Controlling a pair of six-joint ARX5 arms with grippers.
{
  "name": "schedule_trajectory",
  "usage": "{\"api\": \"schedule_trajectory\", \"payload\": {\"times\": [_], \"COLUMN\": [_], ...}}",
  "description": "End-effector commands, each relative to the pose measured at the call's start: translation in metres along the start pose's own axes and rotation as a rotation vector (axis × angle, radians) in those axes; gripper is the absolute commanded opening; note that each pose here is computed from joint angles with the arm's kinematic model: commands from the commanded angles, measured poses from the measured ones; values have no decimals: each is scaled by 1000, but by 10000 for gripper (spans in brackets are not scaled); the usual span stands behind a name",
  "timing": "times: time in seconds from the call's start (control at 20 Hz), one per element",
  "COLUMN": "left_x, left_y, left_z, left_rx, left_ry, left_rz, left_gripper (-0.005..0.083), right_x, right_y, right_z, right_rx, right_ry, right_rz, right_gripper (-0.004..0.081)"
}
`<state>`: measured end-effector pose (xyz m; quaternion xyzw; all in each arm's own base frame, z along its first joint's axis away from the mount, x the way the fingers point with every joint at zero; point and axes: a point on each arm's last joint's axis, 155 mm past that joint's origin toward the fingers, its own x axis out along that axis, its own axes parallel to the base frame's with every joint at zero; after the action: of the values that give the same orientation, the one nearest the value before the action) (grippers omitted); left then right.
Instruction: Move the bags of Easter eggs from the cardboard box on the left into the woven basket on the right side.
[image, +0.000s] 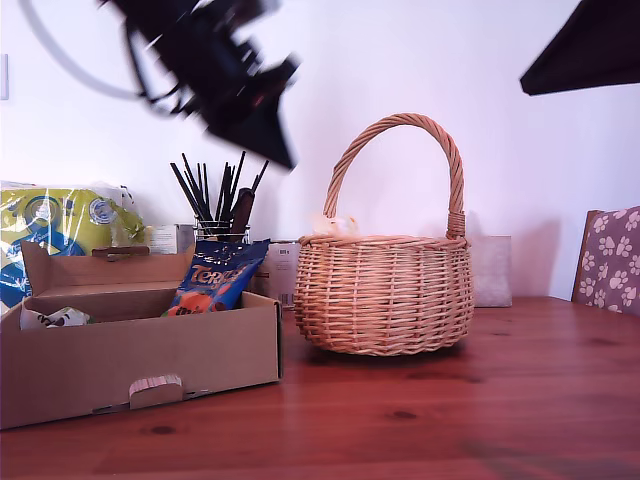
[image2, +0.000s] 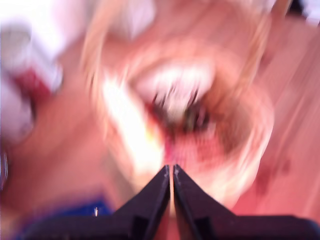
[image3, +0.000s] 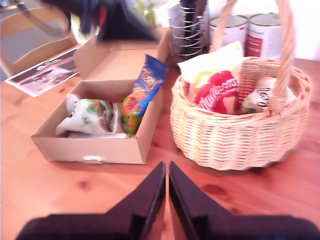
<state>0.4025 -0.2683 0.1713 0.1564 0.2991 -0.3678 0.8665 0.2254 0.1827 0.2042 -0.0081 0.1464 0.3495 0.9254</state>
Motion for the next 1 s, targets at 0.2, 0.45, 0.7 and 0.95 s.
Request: {"api": "schedule_trajectory", "payload": {"times": [0.2, 0.45, 0.7, 0.95], "left_x": [-26, -48, -45, -45], "left_y": [13, 21, 27, 48], "left_z": [-55, -72, -58, -4], "left_rx": [-15, 32, -49, -164], "left_ry": [67, 123, 56, -160], "left_rz": [17, 15, 13, 98], "left_gripper": [-24, -24, 150, 638], "right_x": [-1, -1, -1, -1], "right_y": [17, 17, 18, 17], "right_z": [3, 3, 3, 4], "right_rx": [-6, -6, -6, -7], "right_ry": [-11, -10, -11, -14], "right_rz": [91, 91, 92, 91], "right_gripper": [-12, -12, -12, -12]}}
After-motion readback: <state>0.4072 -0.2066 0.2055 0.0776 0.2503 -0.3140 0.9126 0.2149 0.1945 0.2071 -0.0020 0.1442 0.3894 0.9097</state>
